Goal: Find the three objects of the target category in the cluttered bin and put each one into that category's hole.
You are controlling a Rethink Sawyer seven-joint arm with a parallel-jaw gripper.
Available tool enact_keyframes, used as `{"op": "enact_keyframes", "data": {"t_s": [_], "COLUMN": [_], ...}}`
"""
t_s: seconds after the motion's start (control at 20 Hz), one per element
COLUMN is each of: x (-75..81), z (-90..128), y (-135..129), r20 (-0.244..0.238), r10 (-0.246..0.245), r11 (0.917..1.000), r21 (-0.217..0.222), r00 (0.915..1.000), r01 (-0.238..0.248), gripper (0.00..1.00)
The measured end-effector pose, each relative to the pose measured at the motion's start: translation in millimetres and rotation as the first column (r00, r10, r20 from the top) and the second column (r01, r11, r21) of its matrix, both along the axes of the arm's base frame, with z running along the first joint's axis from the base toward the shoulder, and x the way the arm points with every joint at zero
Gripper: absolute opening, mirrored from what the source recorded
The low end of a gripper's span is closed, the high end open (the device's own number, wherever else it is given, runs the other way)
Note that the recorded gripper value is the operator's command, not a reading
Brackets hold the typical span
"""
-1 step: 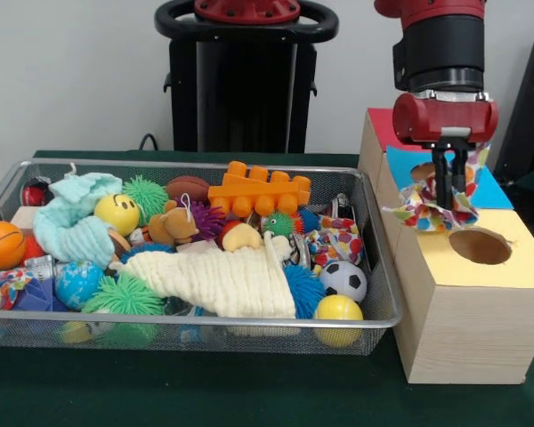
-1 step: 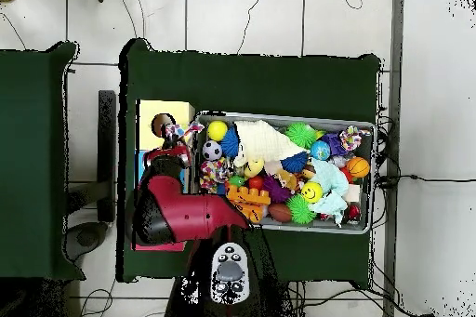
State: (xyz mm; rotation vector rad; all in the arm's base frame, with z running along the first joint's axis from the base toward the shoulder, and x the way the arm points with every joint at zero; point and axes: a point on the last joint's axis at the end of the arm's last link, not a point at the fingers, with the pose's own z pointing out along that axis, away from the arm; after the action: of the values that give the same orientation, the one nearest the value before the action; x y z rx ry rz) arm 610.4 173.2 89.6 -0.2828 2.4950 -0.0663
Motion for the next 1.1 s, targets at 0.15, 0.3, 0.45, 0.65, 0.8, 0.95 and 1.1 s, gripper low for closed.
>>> {"op": "enact_keyframes", "data": {"t_s": [0.15,0.3,0.45,0.65,0.8,0.95,1.1], "x": [2.0,4.0,5.1,10.0,13.3,12.7,8.3], "z": [2.0,4.8,6.1,6.8,6.3,1.3,-4.6], "y": [-4.6,-5.1,-2.7,2.7,7.9,18.7,28.0], "r20": [-0.008,-0.003,0.000,0.002,0.003,-0.005,-0.016], "r10": [-0.009,-0.010,-0.008,-0.006,0.002,0.016,0.030], "r11": [1.0000,0.9999,0.9999,0.9991,0.9978,0.9959,0.9952], "r21": [0.004,0.007,0.013,0.042,0.067,0.089,0.093], "r00": [0.9999,0.9999,1.0000,1.0000,1.0000,0.9999,0.9994], "r01": [0.009,0.010,0.008,0.006,-0.002,-0.016,-0.028], "gripper": [0.00,0.00,0.00,0.00,0.00,0.00,0.00]}}
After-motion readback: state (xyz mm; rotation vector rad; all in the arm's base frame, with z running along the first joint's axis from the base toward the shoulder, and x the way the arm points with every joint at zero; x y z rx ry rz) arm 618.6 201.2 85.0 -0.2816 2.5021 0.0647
